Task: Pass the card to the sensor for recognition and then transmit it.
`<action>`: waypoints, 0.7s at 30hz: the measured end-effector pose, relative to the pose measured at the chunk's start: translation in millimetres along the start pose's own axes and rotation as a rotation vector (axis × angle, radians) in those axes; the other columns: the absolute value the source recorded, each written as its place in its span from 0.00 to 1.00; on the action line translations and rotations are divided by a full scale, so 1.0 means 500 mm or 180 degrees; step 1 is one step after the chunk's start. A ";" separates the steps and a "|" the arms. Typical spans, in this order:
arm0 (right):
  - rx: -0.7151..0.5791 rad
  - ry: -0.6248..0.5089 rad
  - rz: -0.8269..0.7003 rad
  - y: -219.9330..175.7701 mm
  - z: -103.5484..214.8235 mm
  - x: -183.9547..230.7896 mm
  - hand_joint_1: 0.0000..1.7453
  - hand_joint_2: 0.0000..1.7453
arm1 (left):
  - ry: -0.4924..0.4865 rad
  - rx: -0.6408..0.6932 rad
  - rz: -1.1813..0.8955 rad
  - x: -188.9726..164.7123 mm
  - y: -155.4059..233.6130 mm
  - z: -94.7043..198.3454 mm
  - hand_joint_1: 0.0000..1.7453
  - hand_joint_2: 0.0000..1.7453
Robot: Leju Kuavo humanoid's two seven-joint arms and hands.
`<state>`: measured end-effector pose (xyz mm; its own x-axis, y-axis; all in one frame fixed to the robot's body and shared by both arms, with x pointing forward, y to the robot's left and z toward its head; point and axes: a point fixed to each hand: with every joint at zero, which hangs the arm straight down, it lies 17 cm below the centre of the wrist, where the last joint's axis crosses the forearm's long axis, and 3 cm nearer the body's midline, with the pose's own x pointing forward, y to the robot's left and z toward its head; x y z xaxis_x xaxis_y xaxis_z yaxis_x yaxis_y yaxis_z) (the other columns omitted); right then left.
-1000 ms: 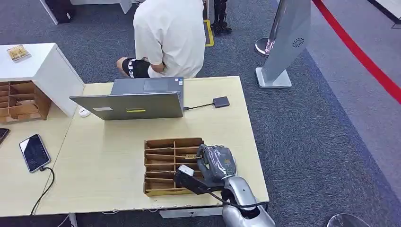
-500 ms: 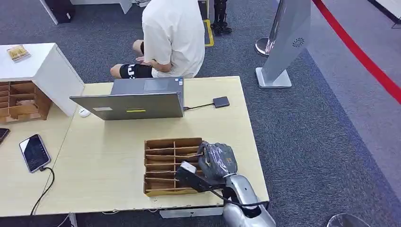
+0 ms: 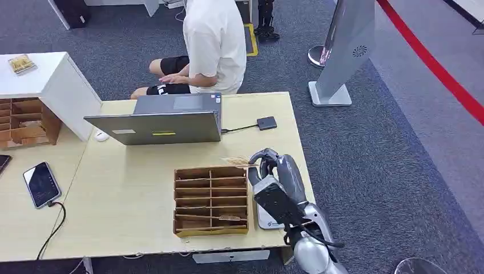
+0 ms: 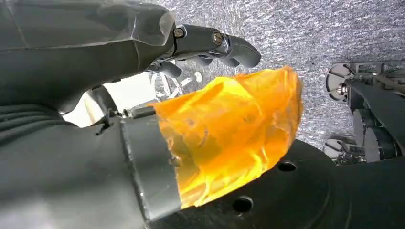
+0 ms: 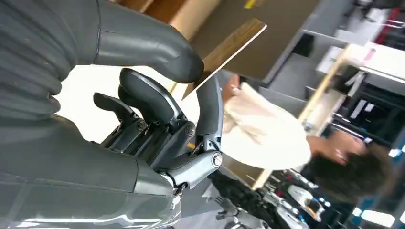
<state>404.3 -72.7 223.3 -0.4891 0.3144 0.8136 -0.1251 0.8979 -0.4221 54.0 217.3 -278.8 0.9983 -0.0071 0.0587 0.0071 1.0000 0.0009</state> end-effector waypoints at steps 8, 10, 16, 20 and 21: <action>-0.0180 -0.0172 -0.0057 -0.059 0.004 0.041 1.00 1.00 | 0.0000 -0.0001 0.0037 -0.003 0.000 0.000 0.00 0.00; -0.0196 -0.0186 -0.0056 -0.064 0.005 0.045 1.00 1.00 | 0.0000 -0.0002 0.0044 -0.003 0.000 0.000 0.00 0.00; -0.0289 -0.0252 -0.0185 -0.088 0.010 0.055 1.00 1.00 | -0.0005 -0.0004 0.0057 -0.003 -0.001 0.000 0.00 0.00; -0.0301 -0.0244 -0.0202 -0.092 0.012 0.052 1.00 1.00 | -0.0016 -0.0005 0.0057 -0.002 -0.001 0.000 0.00 0.00; -0.0302 -0.0242 -0.0205 -0.093 0.012 0.052 1.00 1.00 | -0.0025 -0.0005 0.0057 -0.001 -0.001 0.000 0.00 0.00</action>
<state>392.4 -108.1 261.6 -0.5472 0.2341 0.8036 -0.0778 0.9417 -0.3273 53.6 216.6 -278.9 0.9977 0.0109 0.0665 -0.0108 0.9999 -0.0017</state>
